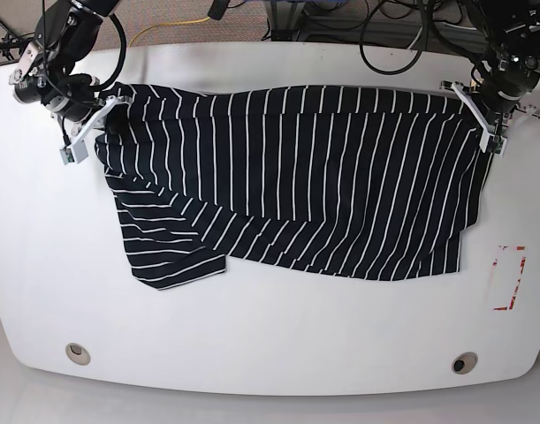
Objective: Fold the T-shirt properly
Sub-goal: 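Swing the held shirt down and drag it back across the table, then shift the right gripper along the shirt edge toward the left gripper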
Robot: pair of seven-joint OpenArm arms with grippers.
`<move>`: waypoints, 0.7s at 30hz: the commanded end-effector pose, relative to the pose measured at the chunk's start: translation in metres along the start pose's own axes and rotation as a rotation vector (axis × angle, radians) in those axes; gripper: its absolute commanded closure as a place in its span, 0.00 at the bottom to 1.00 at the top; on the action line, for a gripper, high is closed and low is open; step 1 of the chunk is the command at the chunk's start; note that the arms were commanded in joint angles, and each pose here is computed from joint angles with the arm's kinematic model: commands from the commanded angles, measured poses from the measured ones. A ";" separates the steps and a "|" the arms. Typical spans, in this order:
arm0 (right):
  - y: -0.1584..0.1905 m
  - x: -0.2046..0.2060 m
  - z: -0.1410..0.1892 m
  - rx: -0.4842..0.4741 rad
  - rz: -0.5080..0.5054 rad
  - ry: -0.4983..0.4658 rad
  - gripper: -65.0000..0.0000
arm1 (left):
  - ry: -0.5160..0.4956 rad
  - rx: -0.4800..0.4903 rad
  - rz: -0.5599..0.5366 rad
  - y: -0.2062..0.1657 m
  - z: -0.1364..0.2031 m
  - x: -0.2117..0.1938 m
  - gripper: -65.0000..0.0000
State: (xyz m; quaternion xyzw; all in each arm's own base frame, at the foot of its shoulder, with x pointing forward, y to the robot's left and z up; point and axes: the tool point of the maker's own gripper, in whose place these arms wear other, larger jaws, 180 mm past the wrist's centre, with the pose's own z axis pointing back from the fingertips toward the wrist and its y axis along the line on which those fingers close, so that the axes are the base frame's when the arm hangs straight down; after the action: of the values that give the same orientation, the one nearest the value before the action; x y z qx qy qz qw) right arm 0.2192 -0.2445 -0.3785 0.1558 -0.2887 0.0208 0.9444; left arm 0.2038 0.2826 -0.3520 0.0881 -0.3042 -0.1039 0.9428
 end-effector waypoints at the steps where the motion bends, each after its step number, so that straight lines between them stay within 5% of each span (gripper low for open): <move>1: -0.001 0.038 0.007 -0.009 0.051 -0.098 1.00 | -0.028 0.034 -0.013 0.011 0.006 0.008 1.00; 8: 0.023 0.098 -0.013 0.073 0.130 -0.167 1.00 | -0.035 0.042 -0.014 0.014 0.006 0.010 1.00; 21: 0.050 0.200 -0.077 0.300 0.076 -0.260 1.00 | -0.088 0.058 -0.007 0.020 0.004 0.032 1.00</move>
State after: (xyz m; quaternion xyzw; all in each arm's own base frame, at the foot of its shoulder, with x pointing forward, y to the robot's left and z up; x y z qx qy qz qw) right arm 0.4023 -0.1774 -0.3348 0.2811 -0.3766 0.0777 0.8793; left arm 0.2218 0.2904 -0.3376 0.1021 -0.3296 -0.0992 0.9333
